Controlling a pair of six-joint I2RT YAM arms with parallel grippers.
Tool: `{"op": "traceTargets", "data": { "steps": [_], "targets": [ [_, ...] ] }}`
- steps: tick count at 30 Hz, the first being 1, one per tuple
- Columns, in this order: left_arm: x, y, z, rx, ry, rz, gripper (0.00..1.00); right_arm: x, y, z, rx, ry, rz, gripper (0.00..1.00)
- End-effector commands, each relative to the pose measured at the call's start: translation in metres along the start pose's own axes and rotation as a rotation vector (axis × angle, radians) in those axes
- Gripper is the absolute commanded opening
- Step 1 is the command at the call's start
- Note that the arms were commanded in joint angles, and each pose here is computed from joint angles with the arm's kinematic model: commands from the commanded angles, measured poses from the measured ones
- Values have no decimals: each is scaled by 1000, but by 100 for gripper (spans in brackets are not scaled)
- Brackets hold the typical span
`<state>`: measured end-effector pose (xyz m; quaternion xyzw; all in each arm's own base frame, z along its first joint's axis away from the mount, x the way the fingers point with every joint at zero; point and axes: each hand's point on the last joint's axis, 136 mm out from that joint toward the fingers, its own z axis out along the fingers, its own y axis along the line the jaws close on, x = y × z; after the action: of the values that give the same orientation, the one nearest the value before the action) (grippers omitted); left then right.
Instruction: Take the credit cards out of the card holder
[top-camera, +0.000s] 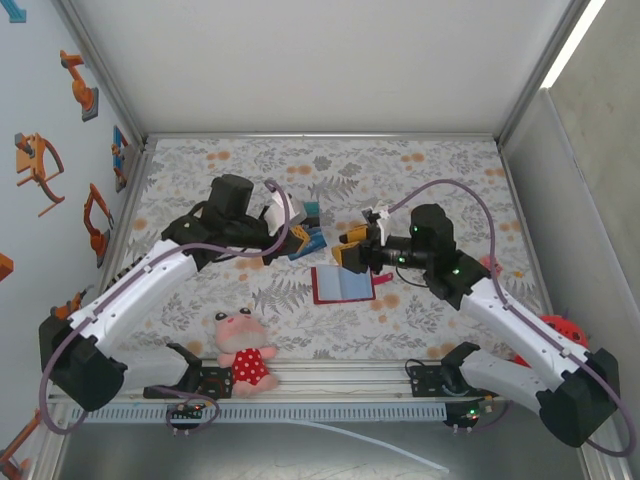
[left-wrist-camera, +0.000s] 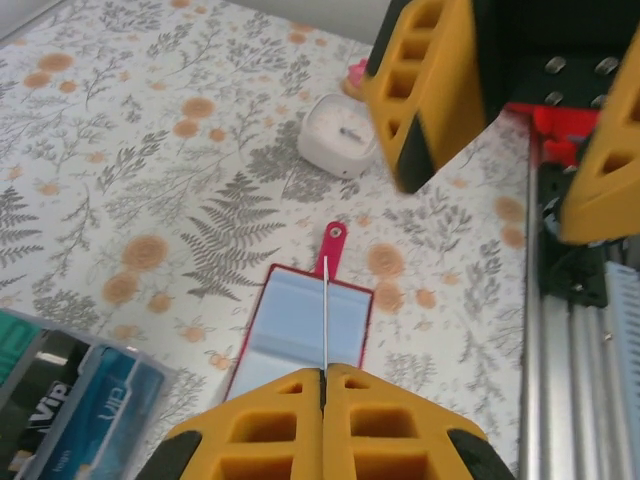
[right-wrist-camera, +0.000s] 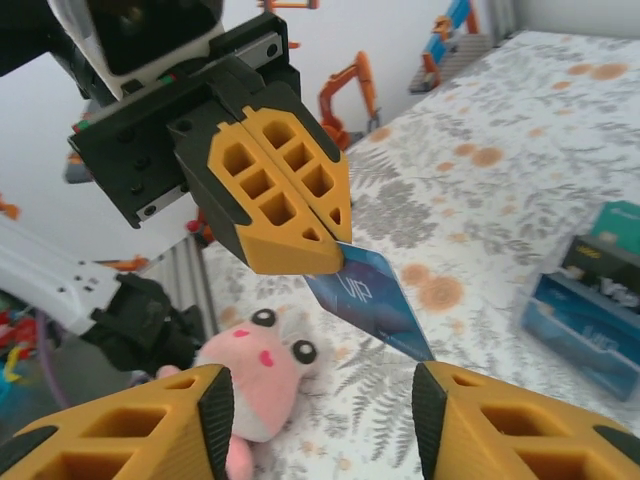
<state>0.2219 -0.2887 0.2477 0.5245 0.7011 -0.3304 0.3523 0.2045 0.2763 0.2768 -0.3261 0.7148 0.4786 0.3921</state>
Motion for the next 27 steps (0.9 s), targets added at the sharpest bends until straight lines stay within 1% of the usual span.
{"op": "traceTargets", "data": {
  "steps": [1, 7, 12, 13, 14, 15, 17, 21, 24, 27],
  "targets": [
    [1, 21, 9, -27, 21, 150, 0, -13, -12, -10, 124, -36, -32, 52],
    [10, 52, 26, -37, 58, 271, 0, -11, -38, -21, 299, -35, -1, 56],
    [20, 74, 36, -29, 101, 330, 0, -4, -64, -30, 450, -16, 42, 60],
    [22, 78, 38, -29, 111, 334, 0, -2, -68, -30, 470, -12, 48, 61],
    [24, 84, 40, -30, 117, 338, 0, -1, -71, -32, 491, -11, 54, 65],
    [25, 89, 43, -30, 122, 338, 0, 0, -75, -33, 508, -10, 61, 68],
    [28, 97, 46, -28, 129, 337, 0, 1, -78, -34, 532, -11, 70, 70],
    [33, 110, 55, -22, 141, 339, 0, 5, -85, -36, 563, -6, 92, 71],
    [39, 110, 62, 15, 158, 363, 0, 10, -92, -37, 596, 2, 118, 71],
    [45, 114, 68, 32, 181, 344, 0, 15, -98, -36, 624, 18, 143, 72]
  ]
}}
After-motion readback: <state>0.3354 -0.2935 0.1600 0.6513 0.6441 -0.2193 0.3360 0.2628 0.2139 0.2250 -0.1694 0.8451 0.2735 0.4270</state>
